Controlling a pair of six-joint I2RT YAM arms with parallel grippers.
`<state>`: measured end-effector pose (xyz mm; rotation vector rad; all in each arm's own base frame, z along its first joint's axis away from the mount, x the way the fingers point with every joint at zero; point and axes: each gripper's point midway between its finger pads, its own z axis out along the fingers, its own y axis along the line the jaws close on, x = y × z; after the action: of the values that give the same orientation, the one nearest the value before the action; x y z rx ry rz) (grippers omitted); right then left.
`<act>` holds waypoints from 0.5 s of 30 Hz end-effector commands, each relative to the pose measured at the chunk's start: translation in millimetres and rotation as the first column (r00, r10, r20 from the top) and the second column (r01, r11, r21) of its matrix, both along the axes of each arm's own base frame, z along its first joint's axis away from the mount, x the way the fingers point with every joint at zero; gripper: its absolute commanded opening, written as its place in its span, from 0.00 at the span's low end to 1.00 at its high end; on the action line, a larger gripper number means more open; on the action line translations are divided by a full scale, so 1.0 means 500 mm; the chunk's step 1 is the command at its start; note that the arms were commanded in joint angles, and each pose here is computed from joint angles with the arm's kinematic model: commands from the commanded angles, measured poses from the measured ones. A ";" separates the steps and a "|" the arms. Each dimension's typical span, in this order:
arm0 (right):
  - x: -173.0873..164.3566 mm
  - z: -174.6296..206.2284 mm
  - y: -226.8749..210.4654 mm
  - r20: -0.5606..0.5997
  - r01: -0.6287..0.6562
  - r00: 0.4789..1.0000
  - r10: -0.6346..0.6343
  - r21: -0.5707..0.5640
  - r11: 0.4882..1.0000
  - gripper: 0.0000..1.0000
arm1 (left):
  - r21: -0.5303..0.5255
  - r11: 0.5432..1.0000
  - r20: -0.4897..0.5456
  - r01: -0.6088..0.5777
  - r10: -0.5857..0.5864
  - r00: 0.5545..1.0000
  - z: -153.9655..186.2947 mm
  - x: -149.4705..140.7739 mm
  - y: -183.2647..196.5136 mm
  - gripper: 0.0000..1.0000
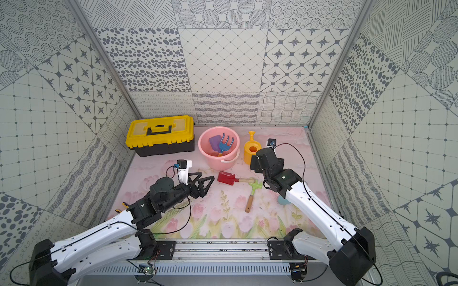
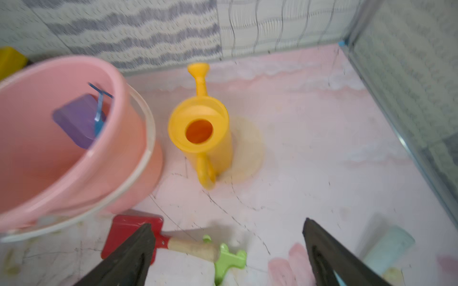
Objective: Organize the gardening tools
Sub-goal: Adjust the gardening tool at the center of the board.
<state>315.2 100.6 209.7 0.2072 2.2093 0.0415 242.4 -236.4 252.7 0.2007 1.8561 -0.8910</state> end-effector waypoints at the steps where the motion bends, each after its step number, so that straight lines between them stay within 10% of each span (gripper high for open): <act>1: -0.075 -0.105 -0.038 -0.169 0.138 0.979 -0.113 0.144 0.980 0.97 | -0.035 0.999 0.003 0.035 -0.035 0.999 0.020 -0.007 -0.014 0.93; 15: -0.221 -0.316 -0.179 -0.442 0.498 0.805 -0.396 0.139 0.856 0.97 | -0.048 0.996 -0.006 0.070 -0.070 0.998 0.023 -0.014 -0.026 0.93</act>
<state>202.6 11.1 52.4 0.8794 2.5216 -0.0361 238.7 -242.2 252.8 0.2133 1.8692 -0.9360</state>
